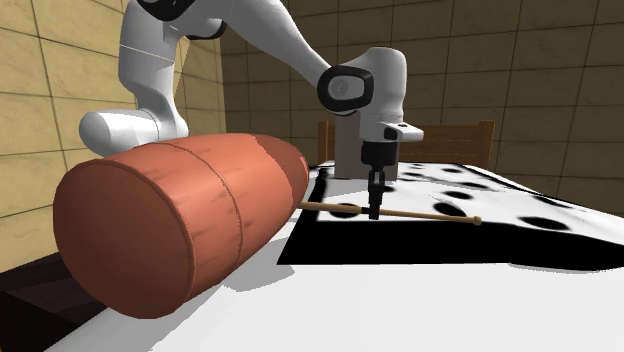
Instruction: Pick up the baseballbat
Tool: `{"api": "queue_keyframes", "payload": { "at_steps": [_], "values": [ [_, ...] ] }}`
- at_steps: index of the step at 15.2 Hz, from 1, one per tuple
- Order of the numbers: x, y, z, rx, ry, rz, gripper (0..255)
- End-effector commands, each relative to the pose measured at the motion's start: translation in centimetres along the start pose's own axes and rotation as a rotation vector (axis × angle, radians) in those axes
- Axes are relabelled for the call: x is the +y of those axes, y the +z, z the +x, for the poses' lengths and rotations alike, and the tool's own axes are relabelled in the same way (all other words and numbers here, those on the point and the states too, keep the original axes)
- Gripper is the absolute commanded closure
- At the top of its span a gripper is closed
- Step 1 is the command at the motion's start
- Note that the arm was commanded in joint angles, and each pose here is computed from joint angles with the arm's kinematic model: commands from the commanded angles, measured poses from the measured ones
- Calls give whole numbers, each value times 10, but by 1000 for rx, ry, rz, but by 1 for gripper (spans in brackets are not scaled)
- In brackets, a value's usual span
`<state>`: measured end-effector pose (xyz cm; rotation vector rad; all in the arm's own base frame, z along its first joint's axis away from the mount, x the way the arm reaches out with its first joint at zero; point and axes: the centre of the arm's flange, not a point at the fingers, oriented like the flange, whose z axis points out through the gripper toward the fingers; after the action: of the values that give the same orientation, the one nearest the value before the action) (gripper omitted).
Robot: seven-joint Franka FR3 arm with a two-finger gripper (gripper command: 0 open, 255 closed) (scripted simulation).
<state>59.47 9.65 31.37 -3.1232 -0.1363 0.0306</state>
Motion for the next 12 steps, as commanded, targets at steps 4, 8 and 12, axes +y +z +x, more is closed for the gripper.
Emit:
{"api": "queue_keyframes", "payload": {
  "at_steps": [4, 8, 12],
  "values": [
    [-3, -3, -1, -5, -3, 1, 255],
    [-4, -24, -1, -5, -3, 1, 255],
    [-4, -45, -1, -5, -3, 1, 255]
  ]
}}
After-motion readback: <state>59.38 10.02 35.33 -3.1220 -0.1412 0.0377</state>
